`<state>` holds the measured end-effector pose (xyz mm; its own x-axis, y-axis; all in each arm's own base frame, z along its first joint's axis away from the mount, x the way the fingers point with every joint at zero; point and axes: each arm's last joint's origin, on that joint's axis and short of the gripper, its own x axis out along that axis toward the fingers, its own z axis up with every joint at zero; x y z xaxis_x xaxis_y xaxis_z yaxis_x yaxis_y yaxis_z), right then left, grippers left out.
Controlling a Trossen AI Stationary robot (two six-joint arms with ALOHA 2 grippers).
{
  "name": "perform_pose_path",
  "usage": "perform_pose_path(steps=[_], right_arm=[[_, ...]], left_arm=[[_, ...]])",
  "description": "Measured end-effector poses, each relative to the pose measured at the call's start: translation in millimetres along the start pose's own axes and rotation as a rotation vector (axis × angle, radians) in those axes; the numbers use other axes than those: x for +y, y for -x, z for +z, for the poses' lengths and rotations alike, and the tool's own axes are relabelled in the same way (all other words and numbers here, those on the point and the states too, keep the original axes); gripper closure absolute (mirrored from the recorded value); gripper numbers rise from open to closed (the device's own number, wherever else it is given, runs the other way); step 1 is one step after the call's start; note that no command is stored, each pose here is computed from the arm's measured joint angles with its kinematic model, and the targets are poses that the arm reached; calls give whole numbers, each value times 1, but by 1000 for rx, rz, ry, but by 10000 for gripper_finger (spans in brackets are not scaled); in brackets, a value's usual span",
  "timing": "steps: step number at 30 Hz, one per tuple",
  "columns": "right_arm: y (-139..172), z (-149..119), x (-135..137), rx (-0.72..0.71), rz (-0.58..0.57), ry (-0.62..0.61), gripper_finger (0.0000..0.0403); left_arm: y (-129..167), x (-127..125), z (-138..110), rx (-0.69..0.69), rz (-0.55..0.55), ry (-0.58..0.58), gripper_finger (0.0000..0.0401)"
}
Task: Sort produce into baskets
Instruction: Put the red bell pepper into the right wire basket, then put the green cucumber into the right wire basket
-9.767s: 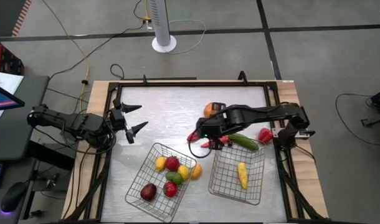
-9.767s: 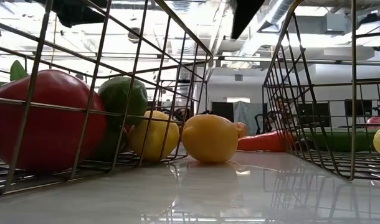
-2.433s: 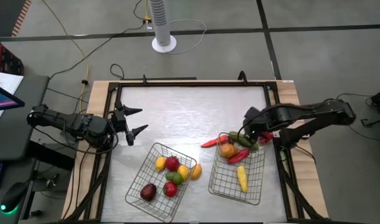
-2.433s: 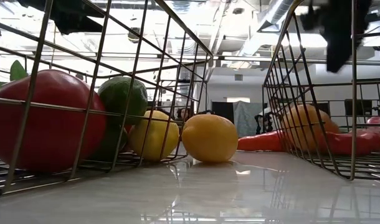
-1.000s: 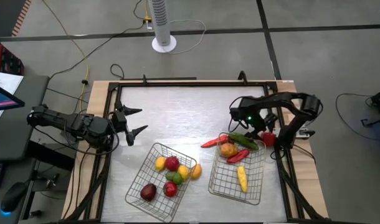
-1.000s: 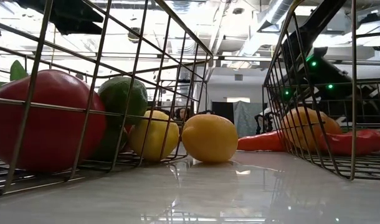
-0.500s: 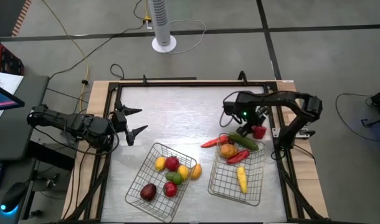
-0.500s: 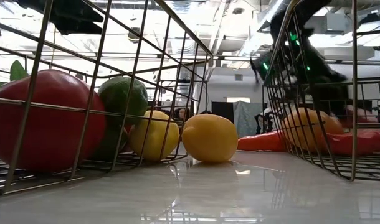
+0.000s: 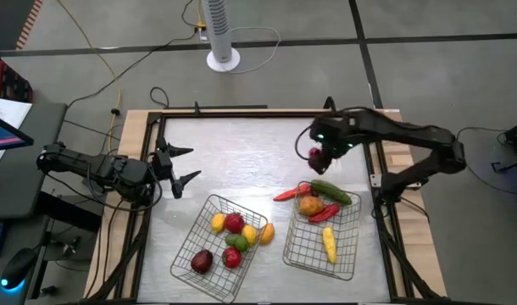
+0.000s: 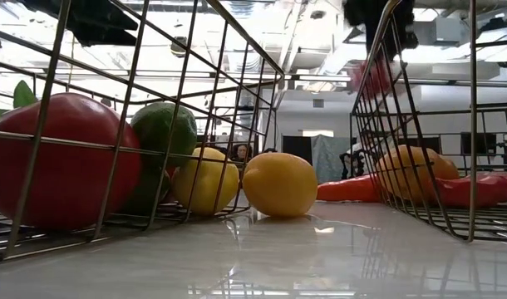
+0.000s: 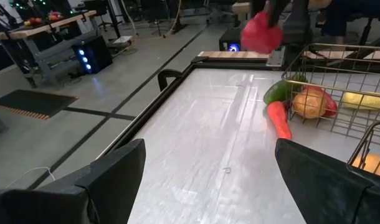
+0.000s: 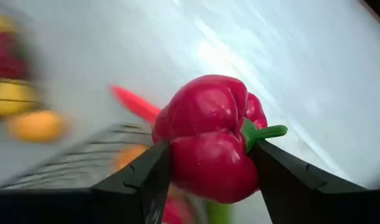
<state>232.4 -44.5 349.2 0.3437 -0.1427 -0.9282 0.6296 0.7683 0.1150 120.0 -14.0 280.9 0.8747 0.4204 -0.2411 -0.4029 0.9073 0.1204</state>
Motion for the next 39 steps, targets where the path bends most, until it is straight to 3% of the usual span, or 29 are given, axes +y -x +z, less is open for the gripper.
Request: perform_pose_path(steps=[3,8,14,21,31,35,39], right_arm=[[17,-13,16,-82,97,58,167],[27,-38,42,-61,162,109,152],[16,-56,71,-16,133,166,135],[-11,-53,85,60,55,184,108],[-14,-57,59,229,-167,155,26],[-9,-49,38,199,-289,88,23],[-24,-35,19,208,-352,21,36]], left_arm=[[0,0,0,0,0,0,56],[0,0,0,0,0,1,56],[0,0,0,0,0,8,56],[0,0,1,-10,-7,20,56],[0,-1,0,2,-24,8,56],[0,-1,1,-8,-25,16,56],[0,-1,2,-19,-26,26,56]])
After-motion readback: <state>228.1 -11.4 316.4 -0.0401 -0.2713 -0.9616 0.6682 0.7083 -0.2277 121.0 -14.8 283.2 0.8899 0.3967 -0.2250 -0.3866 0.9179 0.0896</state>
